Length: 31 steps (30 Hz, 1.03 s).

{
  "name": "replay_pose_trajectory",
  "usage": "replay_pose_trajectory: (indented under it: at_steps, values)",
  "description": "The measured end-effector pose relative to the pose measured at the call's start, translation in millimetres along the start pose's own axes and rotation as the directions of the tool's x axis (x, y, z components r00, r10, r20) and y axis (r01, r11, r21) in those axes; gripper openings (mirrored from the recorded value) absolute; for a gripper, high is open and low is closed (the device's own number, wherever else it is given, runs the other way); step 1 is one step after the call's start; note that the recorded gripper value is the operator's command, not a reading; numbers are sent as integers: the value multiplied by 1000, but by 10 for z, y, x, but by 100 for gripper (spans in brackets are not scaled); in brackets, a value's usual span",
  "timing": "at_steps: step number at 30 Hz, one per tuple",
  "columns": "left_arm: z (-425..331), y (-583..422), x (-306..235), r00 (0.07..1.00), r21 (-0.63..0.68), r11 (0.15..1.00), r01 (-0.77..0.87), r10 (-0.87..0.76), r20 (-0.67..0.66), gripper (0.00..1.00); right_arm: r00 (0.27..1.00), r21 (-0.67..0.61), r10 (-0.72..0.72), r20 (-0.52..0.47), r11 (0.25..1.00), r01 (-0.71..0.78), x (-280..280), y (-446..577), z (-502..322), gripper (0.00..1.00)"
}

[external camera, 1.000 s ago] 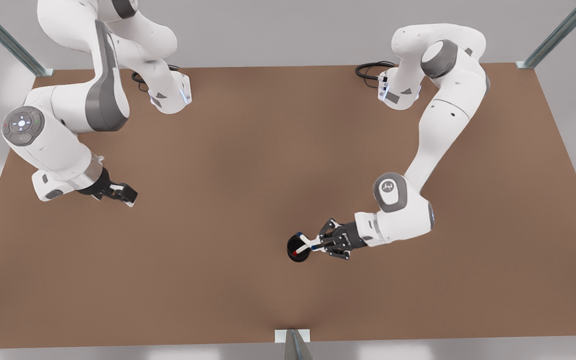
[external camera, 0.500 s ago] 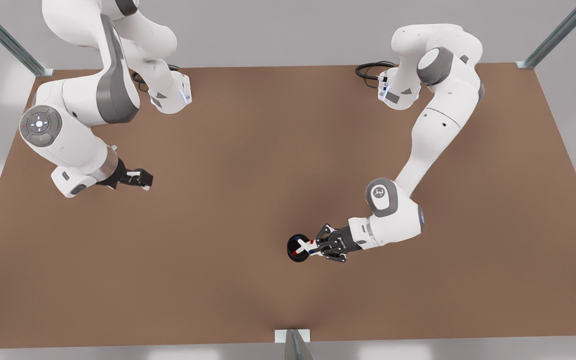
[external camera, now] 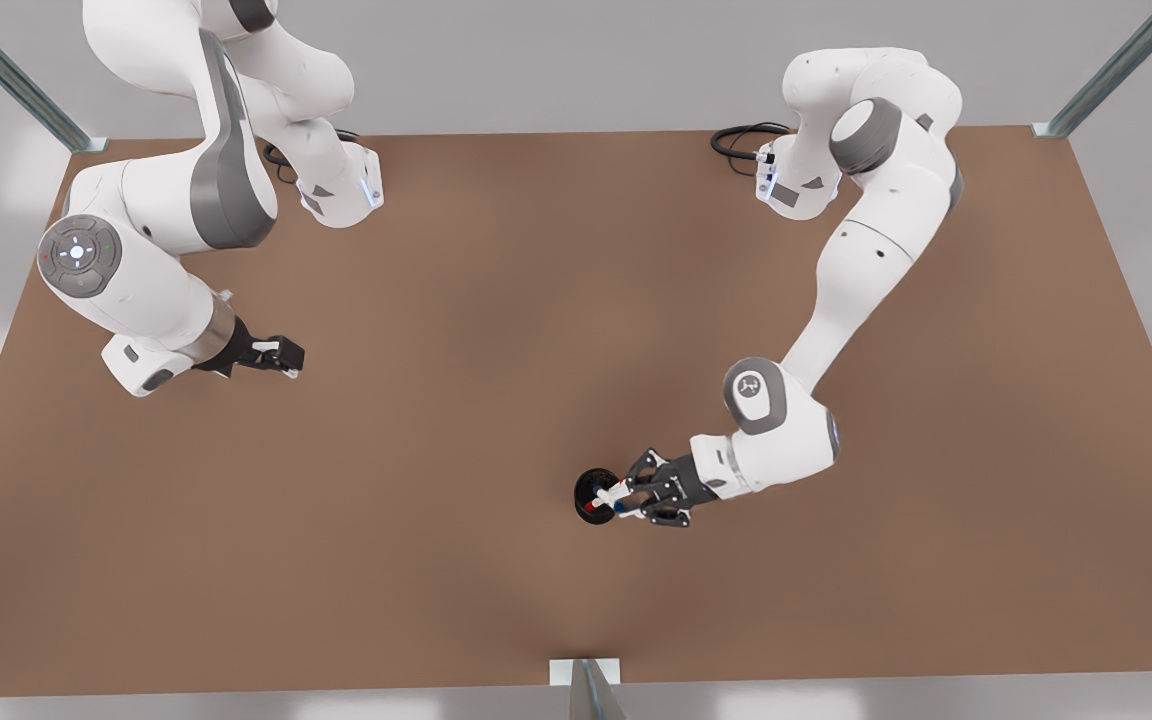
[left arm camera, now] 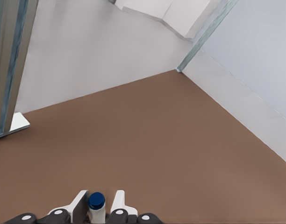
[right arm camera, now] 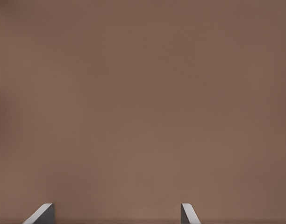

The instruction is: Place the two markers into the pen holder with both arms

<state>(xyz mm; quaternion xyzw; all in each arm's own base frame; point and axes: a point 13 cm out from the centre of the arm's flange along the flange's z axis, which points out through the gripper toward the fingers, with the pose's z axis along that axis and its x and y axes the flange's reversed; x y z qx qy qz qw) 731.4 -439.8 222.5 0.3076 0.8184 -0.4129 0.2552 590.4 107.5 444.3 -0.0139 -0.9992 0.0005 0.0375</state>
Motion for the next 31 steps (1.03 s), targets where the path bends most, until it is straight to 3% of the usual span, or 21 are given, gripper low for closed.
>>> replay_pose_trajectory:
  at_steps: [5,6,7,10,13,18,20,25,31]
  values:
    - [13,-7,13,1000,8,1000,-25,25,2,89,1000,0,-5,-2,1000,5,3,-3,2,100]
    - [-24,20,-5,1000,3,1000,-28,28,5,100,1000,0,-7,0,1000,7,2,5,-6,100]
    - [-142,78,-68,999,-10,999,-35,35,12,100,1000,0,-10,2,1000,10,2,17,-13,100]
    - [-890,399,-328,992,-110,987,-118,111,-65,100,1000,1,-13,2,1000,13,-2,18,-10,100]
    - [-2292,522,-638,959,-263,939,-220,159,-233,100,1000,1,-15,2,1000,15,-4,12,-11,100]
    - [-4187,247,-518,862,-530,803,-274,-39,-505,100,1000,0,-19,3,1000,19,-5,18,-15,100]
    - [-4636,-120,-447,839,-623,741,-250,-156,-522,100,999,-4,-17,27,1000,17,-39,5,-146,100]
    - [-4694,-593,-32,782,-671,726,-150,-329,-530,100,1000,-3,-14,23,1000,14,-29,-42,-195,100]
    - [-4686,-236,167,736,-743,669,-6,-499,-456,100,1000,-2,-21,12,1000,21,-8,-59,-173,100]
